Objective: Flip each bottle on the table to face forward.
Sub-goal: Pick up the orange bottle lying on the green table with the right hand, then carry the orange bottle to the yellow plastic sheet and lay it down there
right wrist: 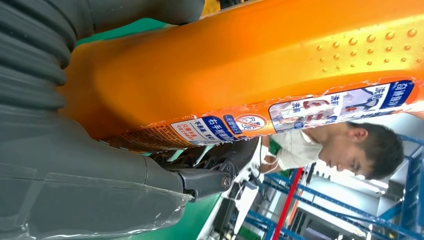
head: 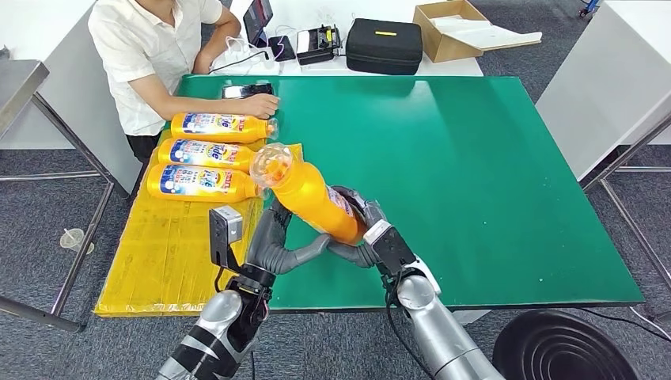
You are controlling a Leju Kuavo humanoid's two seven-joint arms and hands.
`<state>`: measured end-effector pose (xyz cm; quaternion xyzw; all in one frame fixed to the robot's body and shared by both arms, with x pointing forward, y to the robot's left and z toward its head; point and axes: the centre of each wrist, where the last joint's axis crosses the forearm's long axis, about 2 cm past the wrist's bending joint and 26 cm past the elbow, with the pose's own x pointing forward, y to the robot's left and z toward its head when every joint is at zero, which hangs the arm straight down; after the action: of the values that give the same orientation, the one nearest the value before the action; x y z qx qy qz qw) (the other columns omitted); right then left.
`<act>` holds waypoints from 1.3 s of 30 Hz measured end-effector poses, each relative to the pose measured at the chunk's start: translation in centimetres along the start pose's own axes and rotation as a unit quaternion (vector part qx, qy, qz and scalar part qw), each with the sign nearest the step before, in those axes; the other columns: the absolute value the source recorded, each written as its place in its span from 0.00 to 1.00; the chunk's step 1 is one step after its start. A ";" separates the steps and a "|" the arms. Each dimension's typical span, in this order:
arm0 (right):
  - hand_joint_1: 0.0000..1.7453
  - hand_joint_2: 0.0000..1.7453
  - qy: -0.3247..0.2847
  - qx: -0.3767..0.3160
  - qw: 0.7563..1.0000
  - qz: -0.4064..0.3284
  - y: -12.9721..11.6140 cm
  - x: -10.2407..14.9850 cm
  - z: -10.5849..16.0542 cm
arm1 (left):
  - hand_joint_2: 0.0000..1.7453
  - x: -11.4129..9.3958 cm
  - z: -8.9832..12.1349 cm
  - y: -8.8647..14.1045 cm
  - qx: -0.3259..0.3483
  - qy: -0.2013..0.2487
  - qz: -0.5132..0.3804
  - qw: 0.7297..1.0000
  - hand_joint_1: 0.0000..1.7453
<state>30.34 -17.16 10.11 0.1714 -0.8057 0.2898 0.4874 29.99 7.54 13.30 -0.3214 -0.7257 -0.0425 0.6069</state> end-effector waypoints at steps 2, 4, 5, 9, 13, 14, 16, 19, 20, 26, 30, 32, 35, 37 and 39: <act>1.00 1.00 0.000 0.005 1.000 -0.003 0.4 0.0 -0.1 | 1.00 0.2 -0.2 -0.3 -0.003 -0.005 0.002 1.000 0.00; 1.00 1.00 0.002 0.011 1.000 -0.004 0.8 -0.1 -0.1 | 1.00 0.3 -0.4 -0.6 -0.007 -0.010 0.007 1.000 0.00; 1.00 1.00 0.003 0.013 1.000 -0.004 0.9 -0.2 0.0 | 1.00 0.5 -0.5 -0.7 -0.010 -0.013 0.011 1.000 0.00; 1.00 1.00 0.009 0.026 1.000 -0.004 1.5 -0.5 0.1 | 1.00 0.9 -0.7 -1.0 -0.023 -0.024 0.041 0.999 0.00; 1.00 1.00 0.014 0.038 0.999 -0.002 2.0 -0.7 0.3 | 1.00 1.3 -0.8 -1.2 -0.024 -0.032 0.065 0.997 0.00; 1.00 1.00 0.014 0.040 0.999 -0.002 2.1 -0.8 0.3 | 1.00 1.4 -0.8 -1.2 -0.023 -0.033 0.071 0.997 0.00; 1.00 1.00 0.014 0.045 0.999 -0.001 2.3 -0.8 0.3 | 1.00 1.6 -0.8 -1.2 -0.022 -0.034 0.081 0.996 0.25; 1.00 1.00 0.014 0.049 0.999 0.001 2.4 -0.9 0.3 | 1.00 1.7 -0.8 -1.2 -0.019 -0.037 0.090 0.995 0.99; 1.00 1.00 0.015 0.050 0.999 0.003 2.5 -0.9 0.2 | 1.00 1.8 -0.8 -1.2 -0.018 -0.037 0.090 0.995 1.00; 1.00 1.00 0.015 0.054 0.998 0.015 2.7 -1.0 0.1 | 1.00 1.7 -0.8 -1.0 -0.012 -0.033 0.080 0.996 1.00; 1.00 1.00 0.016 0.056 0.998 0.016 2.7 -1.0 0.1 | 1.00 1.7 -0.8 -1.0 -0.010 -0.032 0.078 0.996 1.00; 1.00 1.00 0.016 0.057 0.998 0.016 2.7 -1.1 0.1 | 1.00 1.7 -0.8 -0.9 -0.009 -0.031 0.075 0.997 1.00; 0.91 1.00 0.016 0.057 0.998 0.020 2.7 -1.1 0.1 | 1.00 1.6 -1.0 -0.9 -0.008 -0.028 0.060 0.998 1.00; 0.42 1.00 0.017 0.056 0.998 0.022 2.7 -1.1 0.1 | 1.00 1.6 -1.1 -0.9 -0.009 -0.030 0.047 0.998 1.00; 0.01 1.00 0.017 0.054 0.998 0.023 2.7 -1.0 0.1 | 1.00 1.5 -1.3 -0.9 -0.012 -0.032 0.036 0.999 1.00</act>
<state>29.24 -15.11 8.33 0.1739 -0.7841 0.3474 0.4840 30.53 6.89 15.32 -0.3556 -0.7322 -0.0186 0.5805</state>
